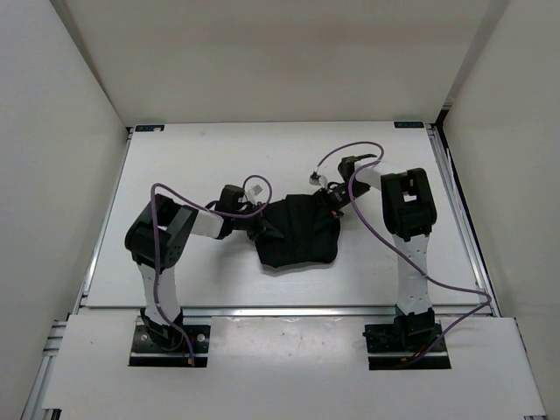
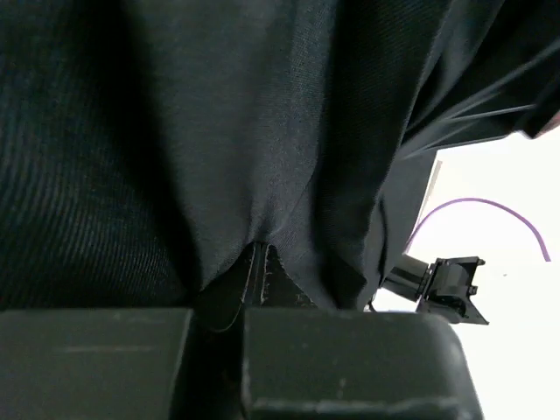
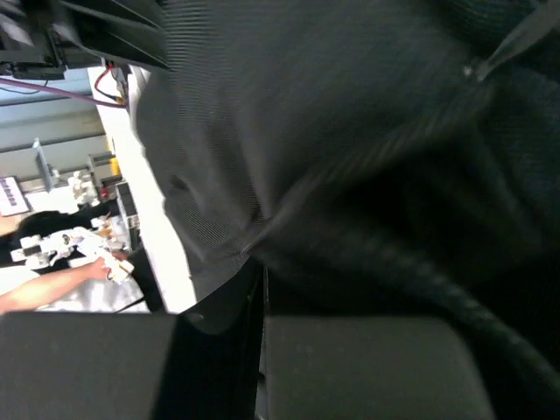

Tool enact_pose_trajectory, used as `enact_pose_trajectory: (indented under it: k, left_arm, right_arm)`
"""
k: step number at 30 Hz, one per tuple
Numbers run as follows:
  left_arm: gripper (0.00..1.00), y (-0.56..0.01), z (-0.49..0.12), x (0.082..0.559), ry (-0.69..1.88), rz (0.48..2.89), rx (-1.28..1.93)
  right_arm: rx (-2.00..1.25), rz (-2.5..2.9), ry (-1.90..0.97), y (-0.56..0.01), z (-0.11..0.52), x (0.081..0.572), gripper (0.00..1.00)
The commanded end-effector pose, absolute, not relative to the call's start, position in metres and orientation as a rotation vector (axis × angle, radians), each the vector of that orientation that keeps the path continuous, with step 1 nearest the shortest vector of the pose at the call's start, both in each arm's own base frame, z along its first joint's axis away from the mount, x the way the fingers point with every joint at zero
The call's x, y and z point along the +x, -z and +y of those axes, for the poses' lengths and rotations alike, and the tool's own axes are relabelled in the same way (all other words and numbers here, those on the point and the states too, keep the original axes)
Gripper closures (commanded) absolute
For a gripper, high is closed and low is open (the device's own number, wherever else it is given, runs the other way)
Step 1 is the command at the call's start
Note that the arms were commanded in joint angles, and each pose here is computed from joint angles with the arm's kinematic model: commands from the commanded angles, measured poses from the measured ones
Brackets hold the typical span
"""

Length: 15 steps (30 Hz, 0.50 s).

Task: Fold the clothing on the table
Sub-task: Fold the skirt

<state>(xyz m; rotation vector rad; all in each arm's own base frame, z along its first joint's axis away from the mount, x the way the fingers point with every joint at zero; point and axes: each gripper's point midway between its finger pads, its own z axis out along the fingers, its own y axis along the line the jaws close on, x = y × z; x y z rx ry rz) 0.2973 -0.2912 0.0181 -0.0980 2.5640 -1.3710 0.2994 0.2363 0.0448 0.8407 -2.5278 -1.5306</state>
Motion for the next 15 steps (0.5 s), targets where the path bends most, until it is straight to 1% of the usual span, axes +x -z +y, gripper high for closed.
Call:
enact_pose_trajectory:
  k: [1,3,5,9,10,11,12,13,15]
  left_arm:
    - [1.0,-0.02,-0.285,0.315,1.272,2.549,-0.103]
    - [1.0,-0.034,-0.283,0.325,1.233,2.492,-0.072]
    - [1.0,-0.061,-0.284,0.341,1.226,2.399,-0.049]
    - [1.0,-0.145,-0.293,0.364,1.33,2.171,0.005]
    - [1.0,-0.155,-0.295,0.364,1.355,2.149,0.002]
    - [1.0,-0.177,-0.298,0.364,1.377,2.093,0.028]
    - [1.0,-0.194,-0.302,0.361,1.397,2.059,0.055]
    - [1.0,-0.197,-0.303,0.361,1.391,2.053,0.06]
    - [1.0,-0.209,-0.308,0.347,1.413,2.043,0.101]
  right_arm:
    - [0.875,-2.557,1.505,-0.045,0.228,0.305,1.0]
    - [0.905,-2.601,1.594,-0.073,0.228,0.32,1.0]
    - [0.934,-2.615,1.667,-0.095,0.226,0.326,1.0]
    - [1.048,-2.596,1.852,-0.156,0.234,0.327,1.0]
    - [1.082,-2.595,1.896,-0.167,0.237,0.33,1.0]
    - [1.13,-2.583,1.934,-0.179,0.242,0.333,1.0]
    - [1.138,-2.564,1.944,-0.182,0.249,0.332,1.0]
    - [1.153,-2.562,1.944,-0.183,0.252,0.338,1.0]
    - [1.189,-2.522,1.885,-0.17,0.27,0.334,1.0]
